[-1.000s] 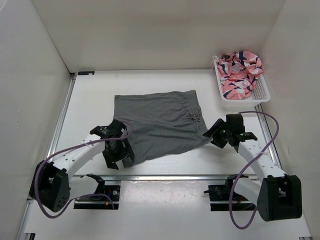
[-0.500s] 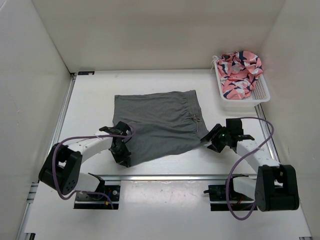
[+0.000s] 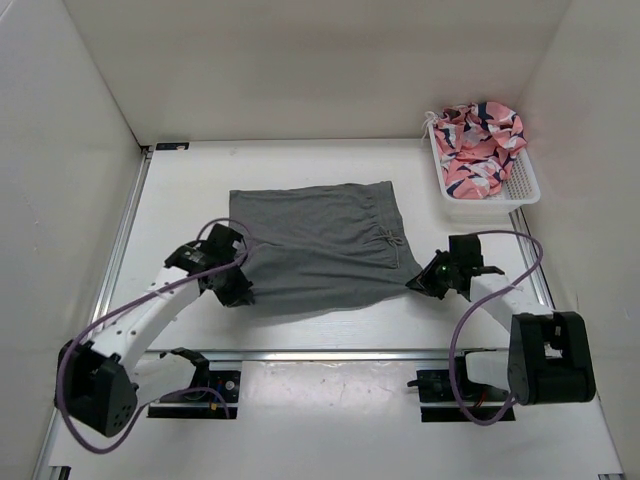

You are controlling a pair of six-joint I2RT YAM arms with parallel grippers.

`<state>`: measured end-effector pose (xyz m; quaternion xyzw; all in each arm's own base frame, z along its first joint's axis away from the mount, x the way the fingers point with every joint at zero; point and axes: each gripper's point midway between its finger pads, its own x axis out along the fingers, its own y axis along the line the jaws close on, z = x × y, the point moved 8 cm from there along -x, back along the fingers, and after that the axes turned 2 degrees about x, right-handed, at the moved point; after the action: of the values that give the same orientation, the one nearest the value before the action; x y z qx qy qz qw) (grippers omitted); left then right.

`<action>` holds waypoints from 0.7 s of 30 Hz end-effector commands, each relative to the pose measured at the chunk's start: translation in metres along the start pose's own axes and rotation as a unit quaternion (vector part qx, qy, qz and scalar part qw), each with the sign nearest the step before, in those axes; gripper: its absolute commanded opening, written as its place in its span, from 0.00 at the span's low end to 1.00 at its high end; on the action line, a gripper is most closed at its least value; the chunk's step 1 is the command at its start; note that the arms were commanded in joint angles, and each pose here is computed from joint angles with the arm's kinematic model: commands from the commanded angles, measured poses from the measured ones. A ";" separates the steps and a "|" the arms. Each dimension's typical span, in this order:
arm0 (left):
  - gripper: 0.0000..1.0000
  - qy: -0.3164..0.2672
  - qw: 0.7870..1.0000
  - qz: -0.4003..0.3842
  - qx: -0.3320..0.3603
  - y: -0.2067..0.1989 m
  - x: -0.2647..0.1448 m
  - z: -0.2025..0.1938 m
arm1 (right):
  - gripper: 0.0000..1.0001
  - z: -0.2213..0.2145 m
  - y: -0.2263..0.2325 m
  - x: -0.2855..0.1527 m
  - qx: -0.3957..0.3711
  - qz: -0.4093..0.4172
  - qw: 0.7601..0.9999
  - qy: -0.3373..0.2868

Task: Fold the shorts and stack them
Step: Fold the shorts

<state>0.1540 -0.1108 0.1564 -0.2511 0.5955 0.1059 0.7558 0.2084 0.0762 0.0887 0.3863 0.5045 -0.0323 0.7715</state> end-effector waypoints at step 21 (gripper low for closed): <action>0.10 -0.186 0.981 -0.012 -0.056 -0.054 -0.080 0.213 | 0.01 0.107 0.132 -0.063 -0.119 -0.015 0.990 -0.076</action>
<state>0.3151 -0.0625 0.2806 -0.3047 0.4650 0.1370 0.8199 0.2906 0.0920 0.2245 0.3207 0.4753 0.0277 0.8188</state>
